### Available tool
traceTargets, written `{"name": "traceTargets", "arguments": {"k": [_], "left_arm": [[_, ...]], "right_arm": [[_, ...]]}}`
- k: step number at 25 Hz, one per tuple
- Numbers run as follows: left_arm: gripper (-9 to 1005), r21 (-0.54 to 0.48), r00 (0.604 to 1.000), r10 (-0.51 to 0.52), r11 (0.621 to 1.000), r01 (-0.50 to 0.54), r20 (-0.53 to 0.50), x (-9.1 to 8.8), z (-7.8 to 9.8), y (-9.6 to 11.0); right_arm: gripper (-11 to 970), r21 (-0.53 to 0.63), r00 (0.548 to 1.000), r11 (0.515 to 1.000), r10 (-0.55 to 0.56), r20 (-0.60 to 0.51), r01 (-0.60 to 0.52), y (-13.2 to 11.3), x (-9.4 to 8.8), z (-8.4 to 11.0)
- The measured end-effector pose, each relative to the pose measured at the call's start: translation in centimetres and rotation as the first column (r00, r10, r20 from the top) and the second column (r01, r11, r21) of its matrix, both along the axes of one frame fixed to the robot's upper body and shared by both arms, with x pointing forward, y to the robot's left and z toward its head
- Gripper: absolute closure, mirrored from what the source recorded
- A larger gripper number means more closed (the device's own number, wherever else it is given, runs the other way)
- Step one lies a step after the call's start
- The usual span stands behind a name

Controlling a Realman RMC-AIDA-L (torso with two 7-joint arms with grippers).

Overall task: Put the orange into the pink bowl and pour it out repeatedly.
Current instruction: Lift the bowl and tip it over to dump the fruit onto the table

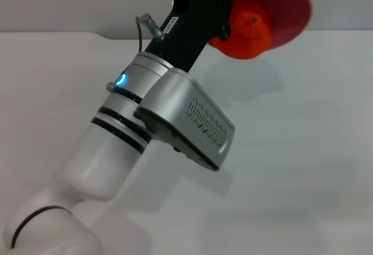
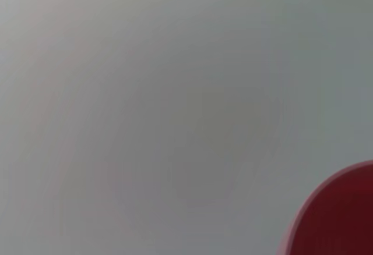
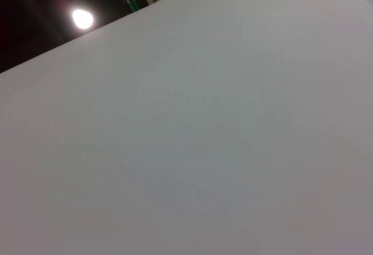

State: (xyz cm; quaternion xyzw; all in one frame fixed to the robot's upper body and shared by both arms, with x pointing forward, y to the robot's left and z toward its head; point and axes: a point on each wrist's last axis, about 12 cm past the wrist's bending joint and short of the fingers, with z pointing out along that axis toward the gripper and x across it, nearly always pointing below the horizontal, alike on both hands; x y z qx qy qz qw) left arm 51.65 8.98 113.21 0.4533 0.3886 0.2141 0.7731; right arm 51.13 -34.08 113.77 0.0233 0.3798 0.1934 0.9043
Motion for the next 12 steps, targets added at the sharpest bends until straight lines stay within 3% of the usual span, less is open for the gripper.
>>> {"name": "traceTargets", "arguments": {"k": [12], "left_arm": [[954,-0.029,0.995,-0.008,1.000,0.011,0.097,-0.98,0.44,-0.11]], "right_arm": [[313,-0.007,1.000,1.000,0.023,0.013,-0.023,0.49,0.54,0.41]]}}
